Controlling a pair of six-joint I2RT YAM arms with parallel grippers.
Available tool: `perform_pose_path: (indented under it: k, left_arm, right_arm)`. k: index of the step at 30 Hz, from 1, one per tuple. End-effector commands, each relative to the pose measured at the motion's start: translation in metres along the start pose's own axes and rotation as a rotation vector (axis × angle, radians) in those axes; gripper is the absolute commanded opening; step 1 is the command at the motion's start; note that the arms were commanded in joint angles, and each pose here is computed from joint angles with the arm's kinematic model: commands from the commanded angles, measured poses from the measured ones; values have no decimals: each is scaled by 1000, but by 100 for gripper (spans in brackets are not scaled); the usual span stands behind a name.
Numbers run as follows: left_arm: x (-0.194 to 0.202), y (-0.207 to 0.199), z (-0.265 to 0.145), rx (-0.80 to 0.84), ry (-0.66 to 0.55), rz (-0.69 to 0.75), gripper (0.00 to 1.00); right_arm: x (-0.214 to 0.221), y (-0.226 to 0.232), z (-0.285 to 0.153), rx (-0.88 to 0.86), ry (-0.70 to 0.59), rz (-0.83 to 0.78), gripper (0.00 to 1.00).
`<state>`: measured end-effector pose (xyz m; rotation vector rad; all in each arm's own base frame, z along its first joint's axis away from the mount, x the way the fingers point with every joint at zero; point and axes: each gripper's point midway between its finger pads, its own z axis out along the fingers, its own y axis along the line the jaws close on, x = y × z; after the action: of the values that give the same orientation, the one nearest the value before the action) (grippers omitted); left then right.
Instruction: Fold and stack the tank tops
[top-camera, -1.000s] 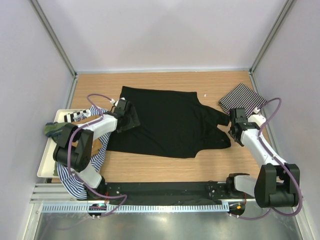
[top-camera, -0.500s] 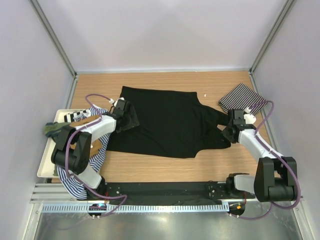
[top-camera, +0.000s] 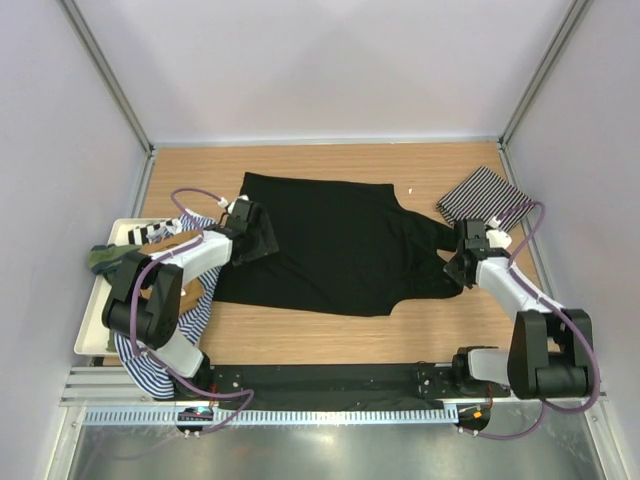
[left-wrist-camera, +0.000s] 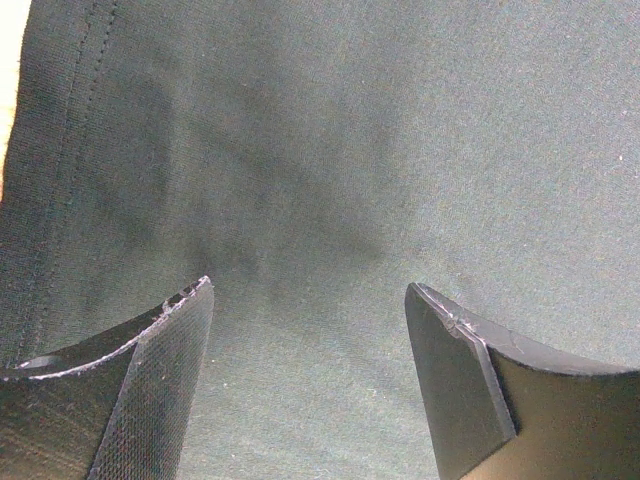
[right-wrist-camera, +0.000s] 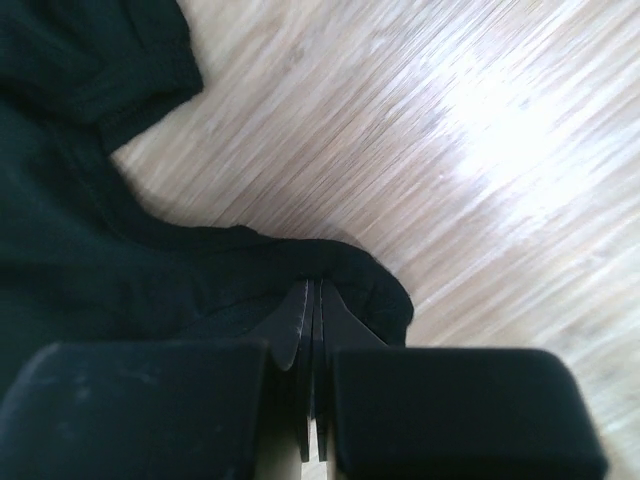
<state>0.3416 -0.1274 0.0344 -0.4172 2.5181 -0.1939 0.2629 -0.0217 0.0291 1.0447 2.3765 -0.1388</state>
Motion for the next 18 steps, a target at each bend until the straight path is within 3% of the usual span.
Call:
perform_pose_path:
  k: [1, 11, 18]
  left_arm:
    - [-12, -1, -10, 8, -50, 10, 78]
    - [-4, 0, 0, -8, -13, 17, 79]
    - [-5, 4, 1, -26, -18, 20, 80]
  right_arm:
    - [-26, -3, -23, -2, -110, 14, 1]
    - [-2, -19, -39, -22, -50, 24, 3]
    - [0, -37, -40, 33, -100, 144, 8]
